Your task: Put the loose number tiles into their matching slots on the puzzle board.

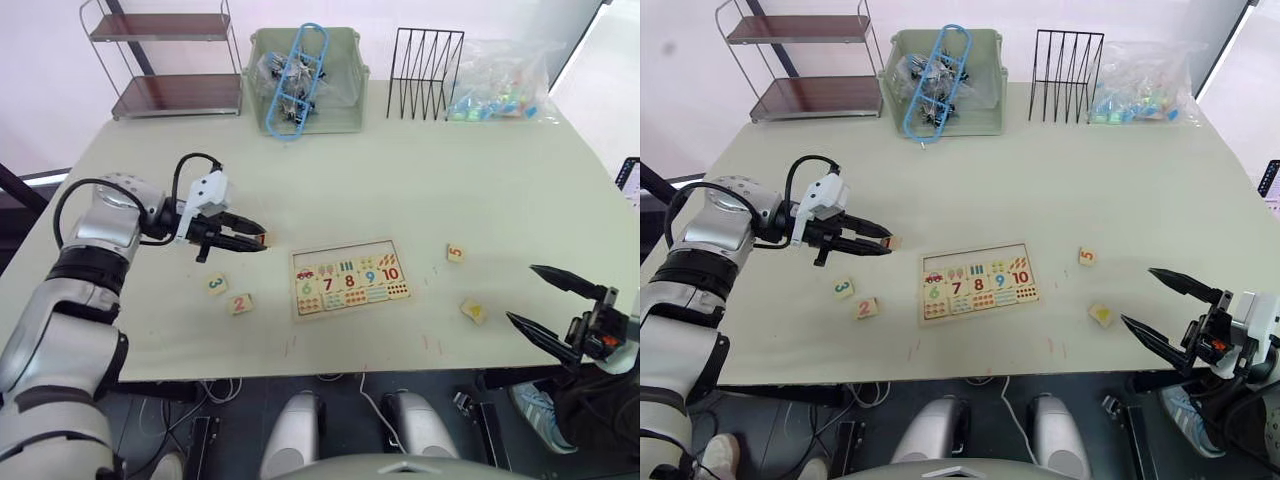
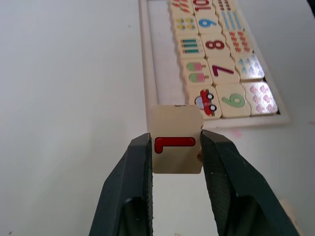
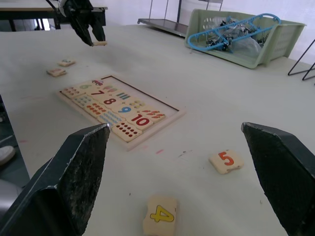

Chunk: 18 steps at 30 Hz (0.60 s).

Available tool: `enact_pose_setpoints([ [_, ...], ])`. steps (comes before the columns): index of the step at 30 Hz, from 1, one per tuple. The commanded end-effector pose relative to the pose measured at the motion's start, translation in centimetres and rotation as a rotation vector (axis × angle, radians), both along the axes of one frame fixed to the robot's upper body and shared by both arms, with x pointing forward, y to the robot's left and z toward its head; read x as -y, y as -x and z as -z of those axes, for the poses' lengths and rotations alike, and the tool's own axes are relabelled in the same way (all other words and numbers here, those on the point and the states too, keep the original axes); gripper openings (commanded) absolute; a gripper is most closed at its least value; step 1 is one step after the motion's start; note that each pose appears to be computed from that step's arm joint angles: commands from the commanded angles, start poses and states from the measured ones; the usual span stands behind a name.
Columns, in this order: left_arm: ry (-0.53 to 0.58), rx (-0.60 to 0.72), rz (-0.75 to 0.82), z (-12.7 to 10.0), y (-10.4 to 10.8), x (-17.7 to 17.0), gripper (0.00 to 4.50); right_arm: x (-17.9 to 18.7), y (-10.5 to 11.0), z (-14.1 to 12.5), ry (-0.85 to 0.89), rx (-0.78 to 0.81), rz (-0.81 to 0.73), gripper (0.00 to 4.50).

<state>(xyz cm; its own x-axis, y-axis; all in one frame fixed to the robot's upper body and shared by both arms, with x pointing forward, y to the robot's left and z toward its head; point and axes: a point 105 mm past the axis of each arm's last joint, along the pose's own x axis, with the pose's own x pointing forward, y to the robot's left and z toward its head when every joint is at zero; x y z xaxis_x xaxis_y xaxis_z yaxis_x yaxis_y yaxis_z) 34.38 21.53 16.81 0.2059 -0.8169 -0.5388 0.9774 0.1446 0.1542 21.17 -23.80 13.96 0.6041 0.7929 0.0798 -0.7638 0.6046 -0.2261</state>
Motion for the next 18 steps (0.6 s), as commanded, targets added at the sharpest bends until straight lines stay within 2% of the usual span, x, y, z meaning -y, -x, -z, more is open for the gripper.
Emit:
enact_pose_setpoints([
  [1, 0.064, 0.046, -0.049, -2.3, -0.1, 0.8, 0.91, 0.2, -0.2, -0.3, 0.003, 0.016, -0.011, 4.5],
  [5, 0.006, 0.05, -0.067, -1.9, 0.9, 1.3, 0.91, 0.5, -0.4, -0.5, 0.005, 0.017, -0.019, 4.5],
  [11, 0.019, 0.027, -0.084, -2.6, 1.5, 3.0, 0.91, 1.3, -0.6, -0.6, 0.014, 0.018, -0.017, 4.5],
  [18, -0.032, 0.009, -0.075, -2.3, 2.1, 3.9, 0.91, 2.3, -0.6, 0.2, 0.044, -0.004, -0.04, 4.5],
])
